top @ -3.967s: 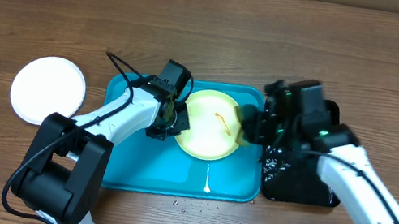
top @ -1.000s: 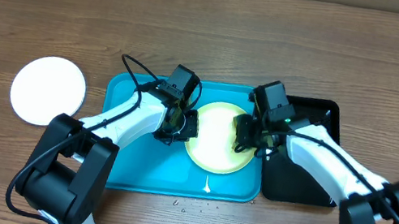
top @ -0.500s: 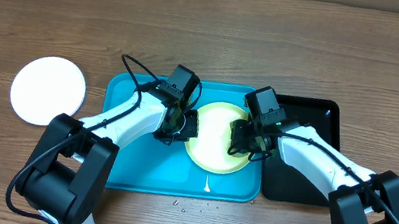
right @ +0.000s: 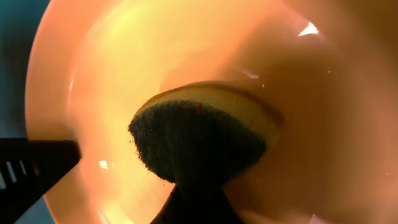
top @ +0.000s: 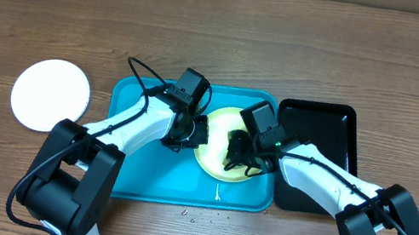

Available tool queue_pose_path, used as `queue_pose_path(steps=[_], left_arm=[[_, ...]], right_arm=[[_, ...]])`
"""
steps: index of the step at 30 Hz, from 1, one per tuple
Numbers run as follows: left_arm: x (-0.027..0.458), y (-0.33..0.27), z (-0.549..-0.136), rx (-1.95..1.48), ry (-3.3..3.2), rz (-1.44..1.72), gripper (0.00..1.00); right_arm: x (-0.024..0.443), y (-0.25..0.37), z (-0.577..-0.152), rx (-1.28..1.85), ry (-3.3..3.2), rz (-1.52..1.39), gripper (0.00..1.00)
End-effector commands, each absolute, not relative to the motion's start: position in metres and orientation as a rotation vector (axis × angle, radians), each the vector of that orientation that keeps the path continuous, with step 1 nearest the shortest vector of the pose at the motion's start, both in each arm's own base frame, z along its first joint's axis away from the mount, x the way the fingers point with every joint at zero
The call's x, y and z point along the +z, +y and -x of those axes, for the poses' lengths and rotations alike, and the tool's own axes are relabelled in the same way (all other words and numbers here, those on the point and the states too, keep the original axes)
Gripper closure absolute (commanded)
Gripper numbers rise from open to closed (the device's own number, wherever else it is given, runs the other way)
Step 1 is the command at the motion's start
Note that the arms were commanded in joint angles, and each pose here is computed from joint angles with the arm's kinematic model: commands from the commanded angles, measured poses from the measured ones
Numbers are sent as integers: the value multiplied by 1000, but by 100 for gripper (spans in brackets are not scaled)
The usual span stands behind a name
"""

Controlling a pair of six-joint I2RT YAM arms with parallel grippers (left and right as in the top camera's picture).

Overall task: Clean dirty plates on tray and stack at the side
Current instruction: 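Wipe the yellow plate with the sponge while the left gripper holds it, then return the sponge to the black tray with the right gripper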

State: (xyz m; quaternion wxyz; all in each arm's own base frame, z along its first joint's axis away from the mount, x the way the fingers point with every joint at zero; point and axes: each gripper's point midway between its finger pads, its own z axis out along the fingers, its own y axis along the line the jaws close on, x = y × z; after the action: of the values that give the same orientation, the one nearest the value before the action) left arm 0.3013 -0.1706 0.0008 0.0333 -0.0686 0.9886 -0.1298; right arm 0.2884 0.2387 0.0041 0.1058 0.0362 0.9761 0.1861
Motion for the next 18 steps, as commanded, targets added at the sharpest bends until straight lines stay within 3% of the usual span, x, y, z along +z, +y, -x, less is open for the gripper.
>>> queue_pose_path(steps=[1,8,13,18], left_arm=[[-28,-148,-281,-215,3125,260,96],[-29,-145,-280,-185,3128,261,96],[-29,-144,-279,-178,3129,262,96],[-29,-145,-280,-181,3125,275,96]], right_arm=[[-13,252,-266,665,2949,-127,96],[39,258,-310,855,2799,-66,96],[90,222,-334,820,2700,-51,96],[119,160,-327,682,2700,-124,96]])
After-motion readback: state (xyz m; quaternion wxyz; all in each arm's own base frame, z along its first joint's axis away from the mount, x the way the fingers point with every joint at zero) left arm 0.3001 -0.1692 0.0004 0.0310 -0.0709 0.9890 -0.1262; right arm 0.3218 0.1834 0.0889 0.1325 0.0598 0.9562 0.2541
